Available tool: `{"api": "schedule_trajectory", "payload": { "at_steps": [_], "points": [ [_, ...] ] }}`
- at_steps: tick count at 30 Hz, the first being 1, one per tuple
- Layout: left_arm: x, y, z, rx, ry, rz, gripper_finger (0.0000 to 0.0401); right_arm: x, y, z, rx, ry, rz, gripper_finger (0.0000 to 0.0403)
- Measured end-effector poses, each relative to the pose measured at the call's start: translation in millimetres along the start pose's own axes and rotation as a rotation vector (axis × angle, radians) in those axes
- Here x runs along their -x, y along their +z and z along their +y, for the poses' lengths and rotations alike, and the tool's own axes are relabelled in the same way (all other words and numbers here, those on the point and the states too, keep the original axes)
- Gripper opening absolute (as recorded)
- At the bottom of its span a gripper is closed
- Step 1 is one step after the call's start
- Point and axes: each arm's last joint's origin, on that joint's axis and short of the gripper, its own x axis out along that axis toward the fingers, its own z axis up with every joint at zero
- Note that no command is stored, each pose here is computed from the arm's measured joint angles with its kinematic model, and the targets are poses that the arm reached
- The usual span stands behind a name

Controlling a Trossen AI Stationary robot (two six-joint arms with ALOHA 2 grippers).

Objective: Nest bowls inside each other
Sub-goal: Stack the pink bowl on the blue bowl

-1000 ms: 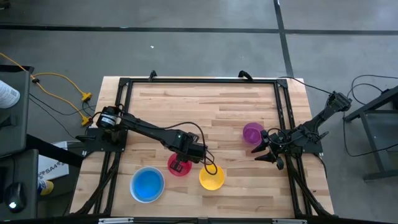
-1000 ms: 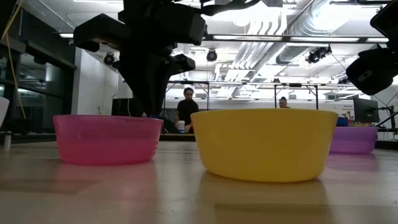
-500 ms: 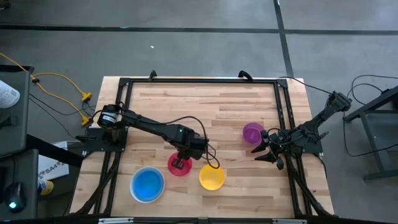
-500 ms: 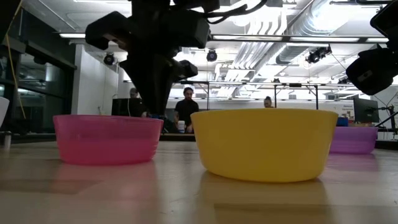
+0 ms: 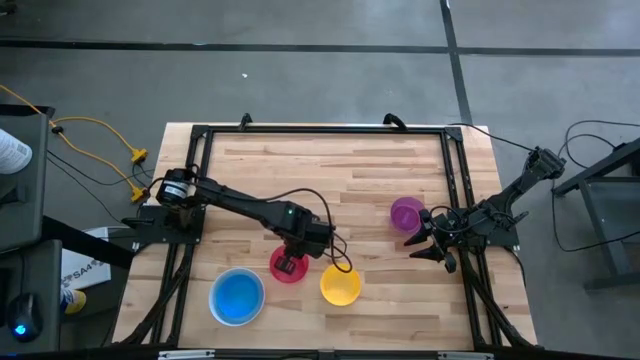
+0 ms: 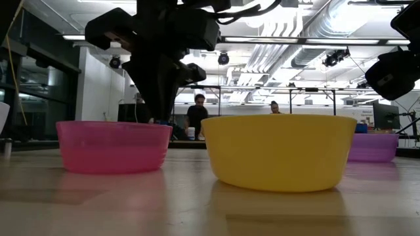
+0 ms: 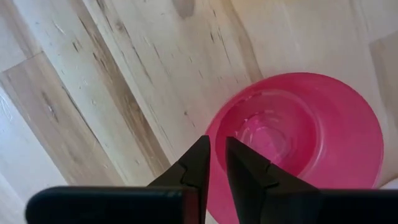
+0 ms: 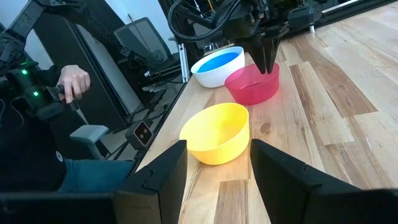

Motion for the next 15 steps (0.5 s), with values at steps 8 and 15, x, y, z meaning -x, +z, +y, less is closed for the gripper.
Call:
{"api": "schedule_trajectory", "payload": {
  "at_steps": [8,15],
  "points": [
    [0.0,-1.5,-0.2,0.003,-0.003,0.015,0.0052,0.0,0.1,0.0,0.0,0.0,0.0,0.0169],
    [0.0,-1.2,0.0,-0.004,0.0,0.013,0.0052,0.0,0.0,0.0,0.0,0.0,0.0,0.0169]
  ]
}}
